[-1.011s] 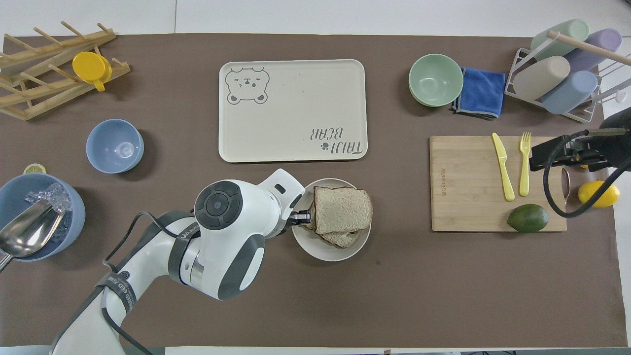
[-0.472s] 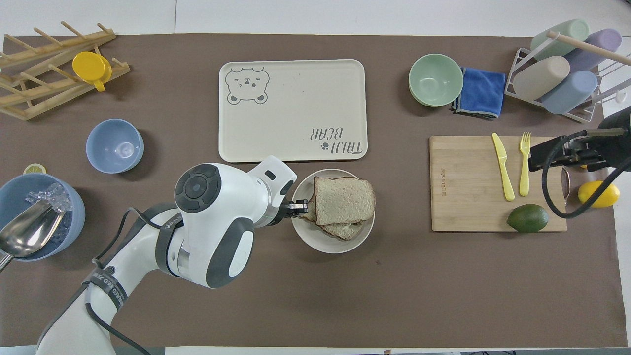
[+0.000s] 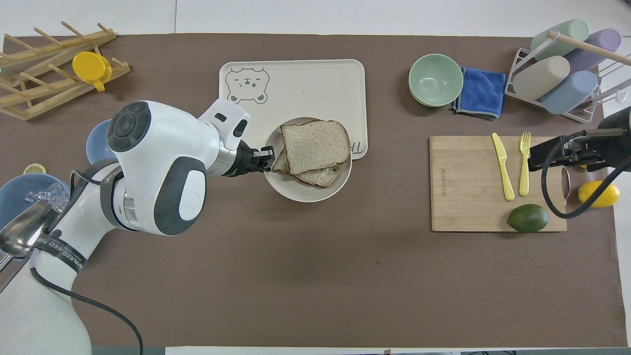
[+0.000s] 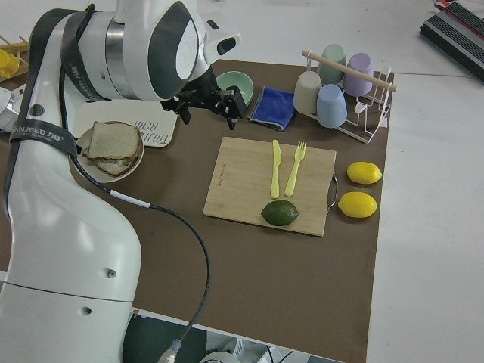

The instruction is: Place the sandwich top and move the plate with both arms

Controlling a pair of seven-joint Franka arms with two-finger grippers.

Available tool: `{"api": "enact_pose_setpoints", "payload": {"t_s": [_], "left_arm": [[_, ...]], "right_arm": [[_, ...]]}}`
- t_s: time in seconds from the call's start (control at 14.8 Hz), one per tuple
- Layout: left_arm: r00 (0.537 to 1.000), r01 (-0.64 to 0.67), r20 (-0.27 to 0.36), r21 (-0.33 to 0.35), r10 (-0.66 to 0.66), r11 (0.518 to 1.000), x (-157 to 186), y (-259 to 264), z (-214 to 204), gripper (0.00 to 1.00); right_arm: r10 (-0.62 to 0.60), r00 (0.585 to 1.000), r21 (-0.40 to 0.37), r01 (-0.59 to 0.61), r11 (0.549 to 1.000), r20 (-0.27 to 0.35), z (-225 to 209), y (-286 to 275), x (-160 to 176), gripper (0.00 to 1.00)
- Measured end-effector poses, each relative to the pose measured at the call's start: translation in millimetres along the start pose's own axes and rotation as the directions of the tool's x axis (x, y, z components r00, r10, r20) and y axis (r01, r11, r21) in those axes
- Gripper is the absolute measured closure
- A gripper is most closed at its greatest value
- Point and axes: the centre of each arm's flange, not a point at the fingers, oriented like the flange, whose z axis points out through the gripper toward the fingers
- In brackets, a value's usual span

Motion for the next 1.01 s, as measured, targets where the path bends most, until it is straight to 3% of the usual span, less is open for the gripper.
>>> {"api": "enact_pose_setpoints", "payload": {"t_s": [0.27, 0.54, 0.74, 1.01], "left_arm": [[0.999, 0.044, -0.018, -0.006, -0.044, 0.999, 54.4, -9.0, 11.3, 0.95], [0.996, 0.085, -0.013, 0.009, -0.084, 0.996, 96.0, -27.2, 48.5, 0.95], [0.995, 0.090, -0.053, 0.001, -0.090, 0.996, 109.6, -29.3, 65.9, 0.95], [0.994, 0.089, -0.059, 0.001, -0.088, 0.996, 109.1, -29.2, 73.4, 0.95]], "right_arm": [[-0.001, 1.000, 0.000, 0.001, 1.000, 0.000, 0.0, -0.6, 0.0, 0.00], [-0.001, 1.000, 0.000, 0.001, 1.000, 0.000, 0.0, -0.8, 0.0, 0.00], [-0.001, 1.000, 0.000, 0.001, 1.000, 0.000, 0.0, -0.8, 0.0, 0.00], [-0.003, 1.000, 0.000, 0.003, 1.000, 0.000, 0.0, -1.7, -0.1, 0.00]]}}
